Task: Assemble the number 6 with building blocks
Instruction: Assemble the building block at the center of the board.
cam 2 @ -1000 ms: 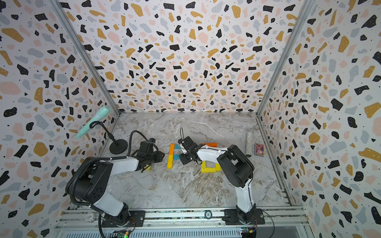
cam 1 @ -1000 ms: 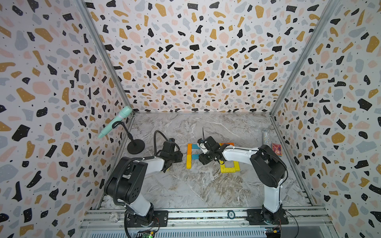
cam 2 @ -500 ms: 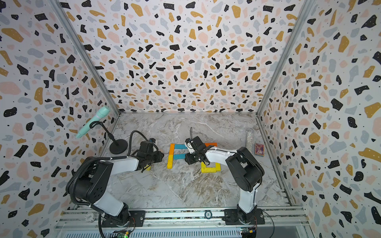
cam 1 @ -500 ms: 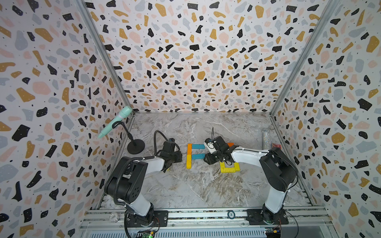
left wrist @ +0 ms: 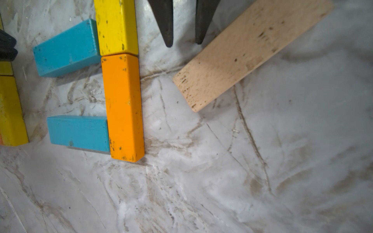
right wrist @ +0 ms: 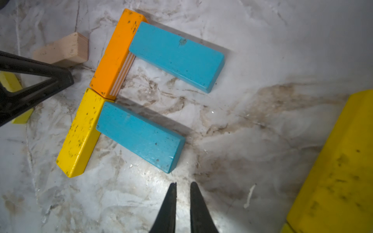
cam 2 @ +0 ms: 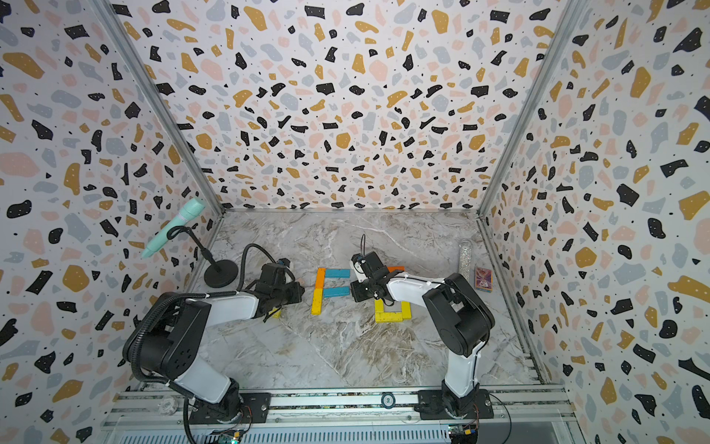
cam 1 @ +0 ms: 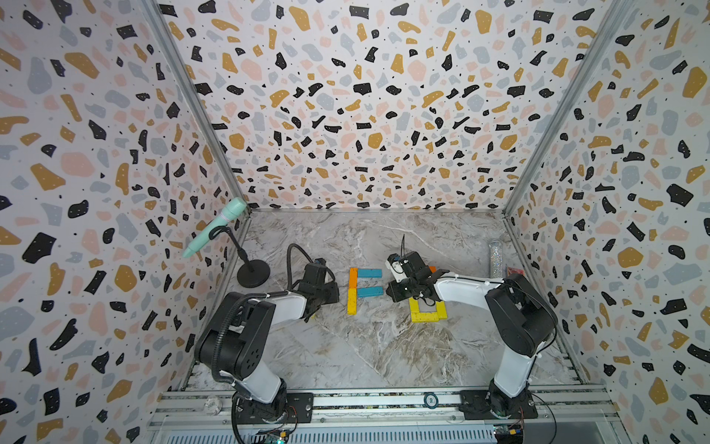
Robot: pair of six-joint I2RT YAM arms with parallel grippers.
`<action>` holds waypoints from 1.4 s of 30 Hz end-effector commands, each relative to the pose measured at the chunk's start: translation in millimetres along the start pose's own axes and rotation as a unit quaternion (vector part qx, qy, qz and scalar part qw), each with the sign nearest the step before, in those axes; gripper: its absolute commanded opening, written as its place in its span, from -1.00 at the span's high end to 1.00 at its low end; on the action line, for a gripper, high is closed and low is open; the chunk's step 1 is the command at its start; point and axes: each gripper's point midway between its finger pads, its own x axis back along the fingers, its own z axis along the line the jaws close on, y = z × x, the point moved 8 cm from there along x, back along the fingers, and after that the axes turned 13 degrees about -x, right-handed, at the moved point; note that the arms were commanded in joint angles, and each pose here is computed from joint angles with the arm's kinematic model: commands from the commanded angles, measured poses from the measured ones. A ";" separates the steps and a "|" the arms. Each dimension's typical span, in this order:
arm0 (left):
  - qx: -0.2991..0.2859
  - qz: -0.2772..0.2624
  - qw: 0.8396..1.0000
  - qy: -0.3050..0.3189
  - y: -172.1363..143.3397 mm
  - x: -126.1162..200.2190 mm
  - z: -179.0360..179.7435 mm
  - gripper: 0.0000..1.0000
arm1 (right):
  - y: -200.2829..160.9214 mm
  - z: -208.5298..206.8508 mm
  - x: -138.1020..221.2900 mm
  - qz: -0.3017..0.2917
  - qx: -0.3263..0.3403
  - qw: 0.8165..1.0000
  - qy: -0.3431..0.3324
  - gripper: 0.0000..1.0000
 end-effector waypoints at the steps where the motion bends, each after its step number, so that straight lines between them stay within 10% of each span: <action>1: -0.003 0.042 0.999 0.001 -19.8 -3.3 1.3 0.69 | 6.9 1.8 -2.8 -0.005 -0.002 1.000 -0.002 0.69; 42: -0.005 0.043 0.999 -0.002 -18.7 -3.1 0.1 0.79 | -6.3 7.3 -4.8 0.015 -0.004 1.000 0.008 0.68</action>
